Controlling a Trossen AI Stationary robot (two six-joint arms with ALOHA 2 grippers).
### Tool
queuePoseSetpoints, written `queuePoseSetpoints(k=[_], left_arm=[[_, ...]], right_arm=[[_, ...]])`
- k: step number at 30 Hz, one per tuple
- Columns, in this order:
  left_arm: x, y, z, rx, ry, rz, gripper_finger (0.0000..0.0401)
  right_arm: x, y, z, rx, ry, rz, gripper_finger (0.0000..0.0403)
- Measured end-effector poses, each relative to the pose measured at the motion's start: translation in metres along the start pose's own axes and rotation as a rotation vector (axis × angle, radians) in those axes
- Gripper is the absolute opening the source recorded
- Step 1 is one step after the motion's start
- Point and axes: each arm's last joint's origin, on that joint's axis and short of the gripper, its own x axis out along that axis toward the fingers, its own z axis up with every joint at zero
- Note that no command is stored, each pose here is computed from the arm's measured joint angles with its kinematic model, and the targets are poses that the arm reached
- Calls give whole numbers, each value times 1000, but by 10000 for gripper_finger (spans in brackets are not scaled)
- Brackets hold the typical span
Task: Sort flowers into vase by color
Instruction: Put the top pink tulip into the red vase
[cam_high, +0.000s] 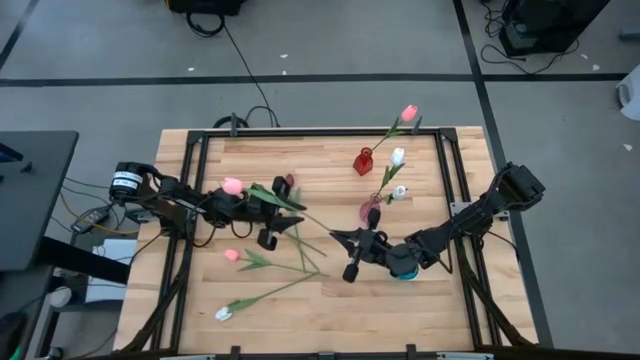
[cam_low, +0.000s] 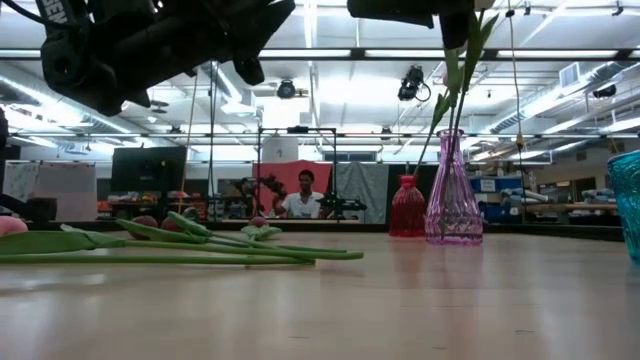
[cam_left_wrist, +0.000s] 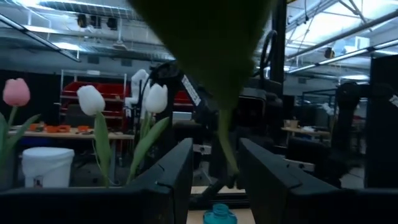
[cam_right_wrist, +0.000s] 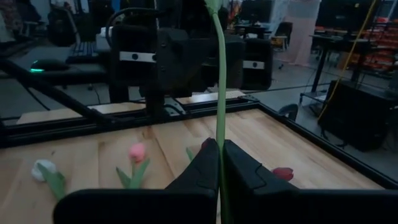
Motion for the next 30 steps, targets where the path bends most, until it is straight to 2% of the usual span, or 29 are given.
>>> queuePoseSetpoints(k=[8, 11, 15, 20, 22, 26, 30], left_arm=[[0, 0, 3, 7, -29, 21, 122], [0, 1, 1, 5, -19, 40, 88], [0, 1, -1, 2, 5, 39, 16], [1, 3, -5, -23, 58, 56, 10], [8, 8, -7, -42, 123, 63, 8], [32, 19, -14, -68, 376, 41, 6], [55, 32, -10, 30, 612, 71, 8]], right_arm=[[5, -3, -3, 13, 28, 40, 23], [6, -4, -5, 45, 49, 44, 38], [7, -5, -7, 72, 75, 75, 69], [-10, -14, 13, 89, 98, 120, 102], [-21, -22, 24, 104, 115, 131, 107], [-41, -39, 48, 124, 112, 174, 109], [-61, -52, 68, 79, 87, 286, 108]])
